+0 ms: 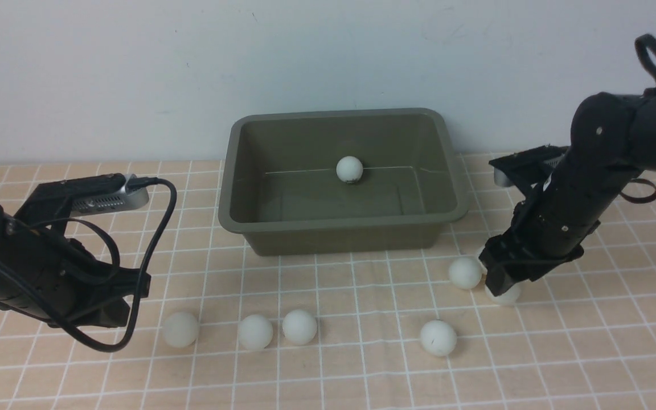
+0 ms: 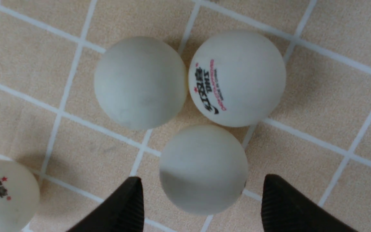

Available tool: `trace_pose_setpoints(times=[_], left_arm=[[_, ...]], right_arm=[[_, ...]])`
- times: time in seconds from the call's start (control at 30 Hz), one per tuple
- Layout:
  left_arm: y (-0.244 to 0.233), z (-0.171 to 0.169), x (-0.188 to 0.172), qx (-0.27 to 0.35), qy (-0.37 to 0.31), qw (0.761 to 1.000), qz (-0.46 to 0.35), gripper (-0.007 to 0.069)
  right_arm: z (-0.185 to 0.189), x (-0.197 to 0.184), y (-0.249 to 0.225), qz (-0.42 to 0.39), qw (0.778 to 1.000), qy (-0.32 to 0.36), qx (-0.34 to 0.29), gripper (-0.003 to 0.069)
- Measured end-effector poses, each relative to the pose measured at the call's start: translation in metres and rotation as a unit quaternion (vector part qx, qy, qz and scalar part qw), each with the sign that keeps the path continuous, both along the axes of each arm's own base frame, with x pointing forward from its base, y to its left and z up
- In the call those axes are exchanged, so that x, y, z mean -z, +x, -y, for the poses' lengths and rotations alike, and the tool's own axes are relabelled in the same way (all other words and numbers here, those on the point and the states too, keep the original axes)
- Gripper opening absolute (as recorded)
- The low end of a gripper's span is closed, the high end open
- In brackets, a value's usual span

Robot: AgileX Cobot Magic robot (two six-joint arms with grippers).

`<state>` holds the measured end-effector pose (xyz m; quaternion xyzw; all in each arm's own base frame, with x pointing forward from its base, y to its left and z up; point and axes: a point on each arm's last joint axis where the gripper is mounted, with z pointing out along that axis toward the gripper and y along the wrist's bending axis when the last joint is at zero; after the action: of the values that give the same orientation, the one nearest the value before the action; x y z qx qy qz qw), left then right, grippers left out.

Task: Put the table tennis balls into the box on the light coffee tablecloth.
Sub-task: 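Reach for and grasp a ping pong ball on the table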

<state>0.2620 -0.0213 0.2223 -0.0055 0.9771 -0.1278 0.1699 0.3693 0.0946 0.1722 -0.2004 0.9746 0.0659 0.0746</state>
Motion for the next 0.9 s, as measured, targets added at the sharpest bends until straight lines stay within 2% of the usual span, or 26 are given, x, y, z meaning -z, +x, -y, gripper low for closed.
trace_pose_setpoints(times=[0.2, 0.37, 0.53, 0.57, 0.67, 0.8, 0.9], left_arm=[[0.000, 0.000, 0.000, 0.000, 0.000, 1.000, 0.000, -0.0055], [0.000, 0.000, 0.000, 0.006, 0.002, 1.000, 0.002, -0.0055], [0.000, 0.000, 0.000, 0.010, 0.004, 1.000, 0.003, -0.0055], [0.000, 0.000, 0.000, 0.010, 0.004, 1.000, 0.003, -0.0055], [0.000, 0.000, 0.000, 0.011, 0.004, 1.000, 0.003, -0.0055], [0.000, 0.000, 0.000, 0.011, 0.004, 1.000, 0.003, -0.0055], [0.000, 0.000, 0.000, 0.011, 0.004, 1.000, 0.003, -0.0055]], right_arm=[[-0.001, 0.015, 0.003, -0.010, 1.000, 0.000, -0.005, 0.0443], [-0.002, 0.017, 0.003, -0.012, 1.000, 0.005, -0.004, 0.0361], [-0.002, 0.014, -0.001, -0.046, 0.999, 0.002, -0.008, 0.0360], [-0.003, 0.009, -0.003, -0.072, 0.997, 0.002, -0.008, 0.0360], [-0.006, -0.006, 0.002, -0.080, 0.997, 0.014, -0.007, 0.0360], [-0.017, -0.040, 0.020, -0.032, 0.997, 0.064, 0.002, 0.0360], [-0.030, -0.074, 0.034, 0.015, 0.991, 0.131, -0.004, 0.0360]])
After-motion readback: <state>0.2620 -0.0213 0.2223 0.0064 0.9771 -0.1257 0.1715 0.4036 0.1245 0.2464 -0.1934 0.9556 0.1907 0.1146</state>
